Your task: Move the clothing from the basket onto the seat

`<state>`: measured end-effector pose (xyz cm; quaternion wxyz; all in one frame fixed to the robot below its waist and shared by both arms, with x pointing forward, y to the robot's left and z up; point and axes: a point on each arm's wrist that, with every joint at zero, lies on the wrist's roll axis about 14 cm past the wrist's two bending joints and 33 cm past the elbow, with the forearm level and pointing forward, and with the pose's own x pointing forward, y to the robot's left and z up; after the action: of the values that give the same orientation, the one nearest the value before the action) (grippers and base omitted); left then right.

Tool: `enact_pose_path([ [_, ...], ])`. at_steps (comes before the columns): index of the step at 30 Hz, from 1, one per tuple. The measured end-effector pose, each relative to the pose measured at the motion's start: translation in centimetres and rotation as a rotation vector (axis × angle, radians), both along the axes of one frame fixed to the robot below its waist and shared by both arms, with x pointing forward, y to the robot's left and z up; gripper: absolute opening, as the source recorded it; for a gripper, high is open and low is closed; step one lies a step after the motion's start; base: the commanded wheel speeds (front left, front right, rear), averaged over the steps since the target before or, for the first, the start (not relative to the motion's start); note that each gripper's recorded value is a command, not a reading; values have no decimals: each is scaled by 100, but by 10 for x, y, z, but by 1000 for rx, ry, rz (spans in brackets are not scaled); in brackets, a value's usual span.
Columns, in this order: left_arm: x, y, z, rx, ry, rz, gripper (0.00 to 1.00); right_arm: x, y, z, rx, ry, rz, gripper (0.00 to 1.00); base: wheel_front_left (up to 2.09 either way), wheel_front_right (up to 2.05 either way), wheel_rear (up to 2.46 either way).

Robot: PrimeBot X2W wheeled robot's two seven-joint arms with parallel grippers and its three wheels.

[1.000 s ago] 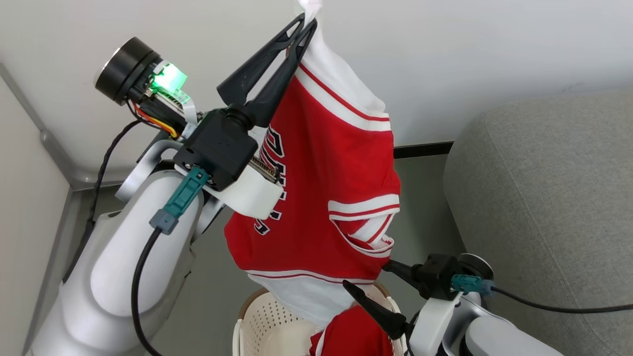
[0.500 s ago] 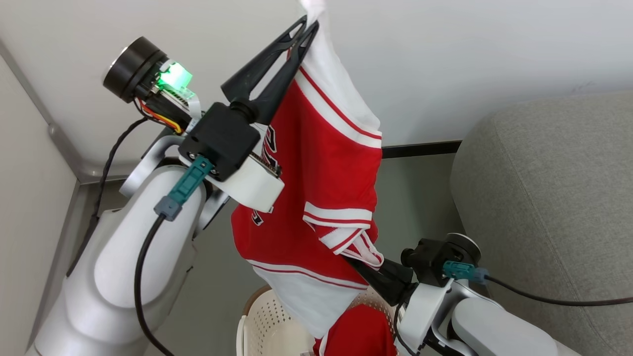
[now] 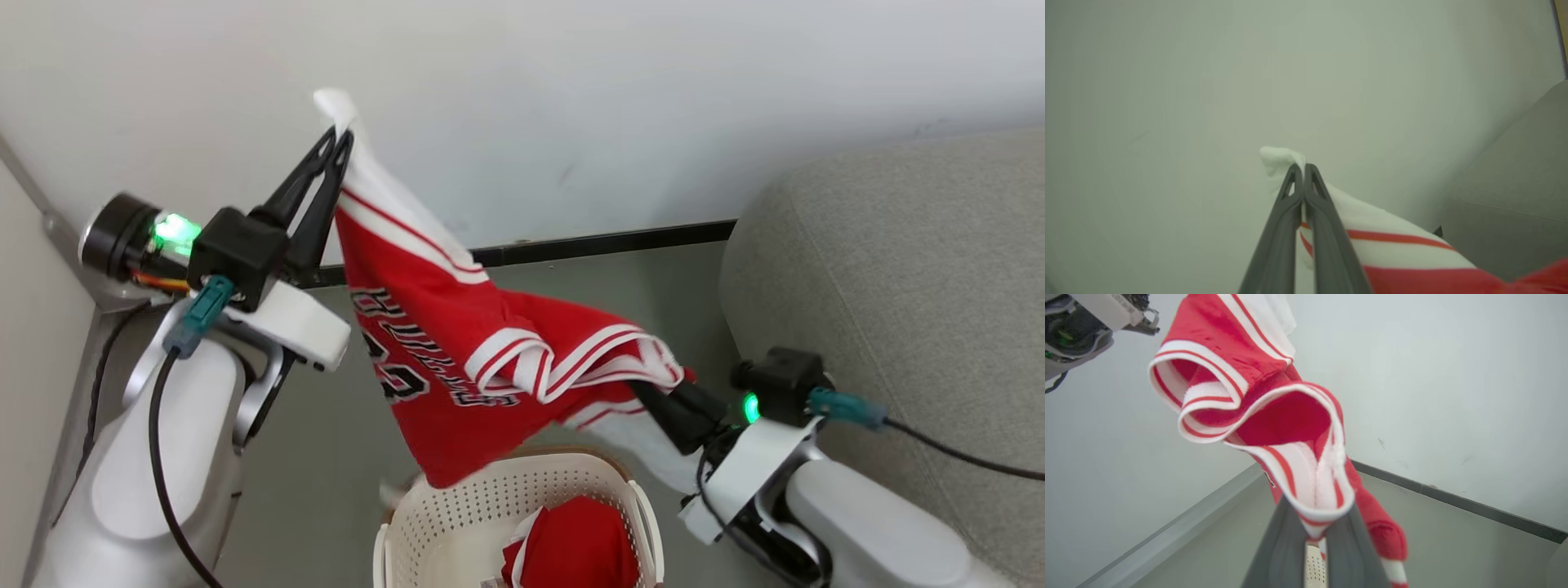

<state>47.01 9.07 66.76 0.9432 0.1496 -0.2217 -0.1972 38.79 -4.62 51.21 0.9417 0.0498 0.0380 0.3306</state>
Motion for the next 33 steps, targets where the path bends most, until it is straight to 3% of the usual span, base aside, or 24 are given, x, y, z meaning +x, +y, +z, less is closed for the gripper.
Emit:
enact_pose_path([
  [7, 4, 9, -42, -96, 136, 34, 0, 15, -38, 33, 111, -47, -115, 0, 0, 0, 0],
  [14, -4, -8, -78, -154, 246, -4, 0, 26, -75, 74, 251, -113, -226, 0, 0, 0, 0],
  [18, -9, -26, -80, -191, 268, -64, 0, 30, -91, 88, 257, -149, -262, 0, 0, 0, 0],
  [20, -12, -35, -77, -198, 263, -99, 6, 32, -98, 95, 246, -168, -274, 0, 0, 0, 0],
  [22, -14, -42, -74, -192, 258, -126, 36, 32, -102, 96, 232, -167, -278, 0, 0, 0, 0],
  [24, -16, -46, -72, -191, 251, -140, 51, 30, -103, 94, 222, -158, -279, 0, 0, 0, 0],
  [25, -18, -50, -68, -194, 247, -161, 92, 30, -106, 93, 214, -151, -284, 0, 0, 0, 0],
  [26, -18, -52, -67, -194, 243, -168, 100, 29, -109, 92, 212, -148, -288, 0, 0, 0, 0],
  [33, -29, -58, -78, -220, 284, -198, 100, 31, -134, 94, 192, -142, -347, 0, 0, 0, 0],
])
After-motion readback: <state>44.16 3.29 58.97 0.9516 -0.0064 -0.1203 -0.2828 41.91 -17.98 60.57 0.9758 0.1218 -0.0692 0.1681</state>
